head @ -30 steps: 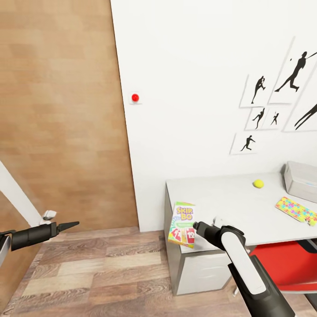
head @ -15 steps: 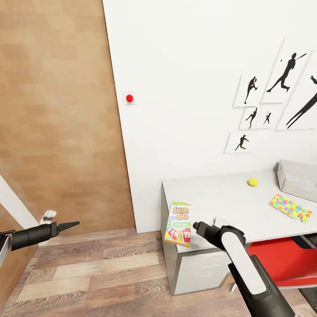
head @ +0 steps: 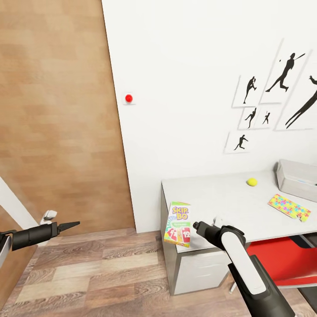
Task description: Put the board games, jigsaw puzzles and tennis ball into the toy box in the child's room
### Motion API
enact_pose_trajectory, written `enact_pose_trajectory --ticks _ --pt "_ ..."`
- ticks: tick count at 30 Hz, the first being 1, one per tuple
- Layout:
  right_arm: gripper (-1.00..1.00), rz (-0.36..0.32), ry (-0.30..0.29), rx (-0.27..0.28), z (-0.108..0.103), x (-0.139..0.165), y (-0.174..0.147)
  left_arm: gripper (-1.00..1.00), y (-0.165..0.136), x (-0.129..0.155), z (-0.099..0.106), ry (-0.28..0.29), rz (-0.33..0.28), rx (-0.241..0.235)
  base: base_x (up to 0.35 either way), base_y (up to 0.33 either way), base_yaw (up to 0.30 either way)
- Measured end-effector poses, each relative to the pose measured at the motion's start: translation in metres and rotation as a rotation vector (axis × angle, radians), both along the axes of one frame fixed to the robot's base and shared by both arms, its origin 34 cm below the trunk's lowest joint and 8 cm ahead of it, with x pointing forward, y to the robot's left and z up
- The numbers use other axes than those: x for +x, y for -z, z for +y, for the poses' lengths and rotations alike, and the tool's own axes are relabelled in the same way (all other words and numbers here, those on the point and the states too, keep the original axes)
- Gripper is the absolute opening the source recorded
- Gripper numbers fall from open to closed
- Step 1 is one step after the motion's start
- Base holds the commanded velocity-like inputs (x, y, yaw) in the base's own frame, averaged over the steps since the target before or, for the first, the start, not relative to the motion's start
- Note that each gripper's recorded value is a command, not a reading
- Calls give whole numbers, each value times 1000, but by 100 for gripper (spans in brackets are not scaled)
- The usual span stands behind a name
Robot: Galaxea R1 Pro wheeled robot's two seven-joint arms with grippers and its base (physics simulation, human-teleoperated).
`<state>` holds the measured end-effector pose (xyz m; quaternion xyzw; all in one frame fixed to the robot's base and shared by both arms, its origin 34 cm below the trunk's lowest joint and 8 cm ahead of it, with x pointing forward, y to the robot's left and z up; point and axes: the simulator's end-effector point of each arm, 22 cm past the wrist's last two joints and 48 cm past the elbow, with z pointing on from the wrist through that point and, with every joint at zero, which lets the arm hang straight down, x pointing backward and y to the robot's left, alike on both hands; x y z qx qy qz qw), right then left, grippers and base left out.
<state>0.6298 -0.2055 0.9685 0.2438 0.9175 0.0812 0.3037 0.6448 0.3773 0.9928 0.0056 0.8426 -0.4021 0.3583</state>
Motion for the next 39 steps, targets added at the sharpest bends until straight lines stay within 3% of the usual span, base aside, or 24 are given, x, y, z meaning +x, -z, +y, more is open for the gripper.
enact_pose_trajectory --ticks 6,8,12,24,39 --pt "100 0 0 0 0 0 0 100 0 0 0 0 0 0 0 0 -1" --pt "100 -12 10 -41 -8 2 -1 100 0 0 -1 1 -1 0 0 0 0" --pt "100 -22 21 -71 -15 4 -3 100 0 0 -1 3 -3 0 0 0 0" --pt "100 -24 55 -66 -27 6 -5 100 0 0 -2 5 -6 1 0 0 -25" --pt "100 -34 57 -67 -31 8 -8 100 2 1 -2 1 -4 7 0 0 -2"
